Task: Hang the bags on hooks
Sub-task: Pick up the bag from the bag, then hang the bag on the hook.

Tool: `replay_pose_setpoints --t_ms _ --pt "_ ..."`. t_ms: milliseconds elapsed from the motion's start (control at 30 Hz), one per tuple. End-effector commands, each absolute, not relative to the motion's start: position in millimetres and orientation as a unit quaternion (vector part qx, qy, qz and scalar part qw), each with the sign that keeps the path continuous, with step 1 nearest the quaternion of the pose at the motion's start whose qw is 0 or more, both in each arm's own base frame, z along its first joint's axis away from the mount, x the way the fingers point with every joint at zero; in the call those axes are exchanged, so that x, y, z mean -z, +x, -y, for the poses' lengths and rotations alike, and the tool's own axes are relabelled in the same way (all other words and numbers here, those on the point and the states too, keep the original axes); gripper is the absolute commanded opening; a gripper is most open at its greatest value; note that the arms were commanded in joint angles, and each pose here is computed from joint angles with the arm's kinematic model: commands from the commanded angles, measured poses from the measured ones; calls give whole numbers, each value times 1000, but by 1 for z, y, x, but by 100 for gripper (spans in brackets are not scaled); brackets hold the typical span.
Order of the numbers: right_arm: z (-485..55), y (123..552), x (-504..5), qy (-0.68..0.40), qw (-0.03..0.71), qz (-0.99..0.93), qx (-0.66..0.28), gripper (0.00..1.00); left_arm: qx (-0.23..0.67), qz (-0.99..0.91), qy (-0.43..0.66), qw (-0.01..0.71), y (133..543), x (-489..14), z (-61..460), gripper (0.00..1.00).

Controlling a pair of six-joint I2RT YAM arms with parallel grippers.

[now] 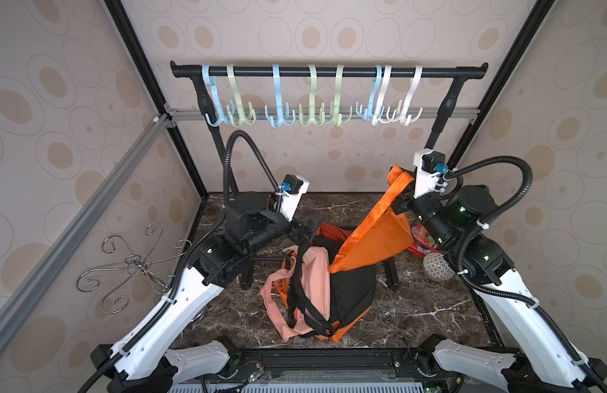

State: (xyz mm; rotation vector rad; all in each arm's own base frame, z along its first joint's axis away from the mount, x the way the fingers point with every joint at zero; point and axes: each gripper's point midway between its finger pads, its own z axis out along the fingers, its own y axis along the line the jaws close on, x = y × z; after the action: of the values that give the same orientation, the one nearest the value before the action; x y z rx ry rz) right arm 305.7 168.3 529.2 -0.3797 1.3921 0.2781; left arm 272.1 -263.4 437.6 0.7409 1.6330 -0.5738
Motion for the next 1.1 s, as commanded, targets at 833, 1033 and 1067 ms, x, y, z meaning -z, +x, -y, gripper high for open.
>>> replay_pose_setpoints --t_ms 833,1033,1067 --pt "-187 288 -543 -202 724 -642 -154 0 281 -671 369 579 262 -424 363 95" --pt "-143 295 -549 -120 741 -657 -69 0 235 -679 329 613 271 -428 335 33" --pt "-138 295 -548 -112 742 -658 -59 0 230 -677 327 618 271 -430 331 24"
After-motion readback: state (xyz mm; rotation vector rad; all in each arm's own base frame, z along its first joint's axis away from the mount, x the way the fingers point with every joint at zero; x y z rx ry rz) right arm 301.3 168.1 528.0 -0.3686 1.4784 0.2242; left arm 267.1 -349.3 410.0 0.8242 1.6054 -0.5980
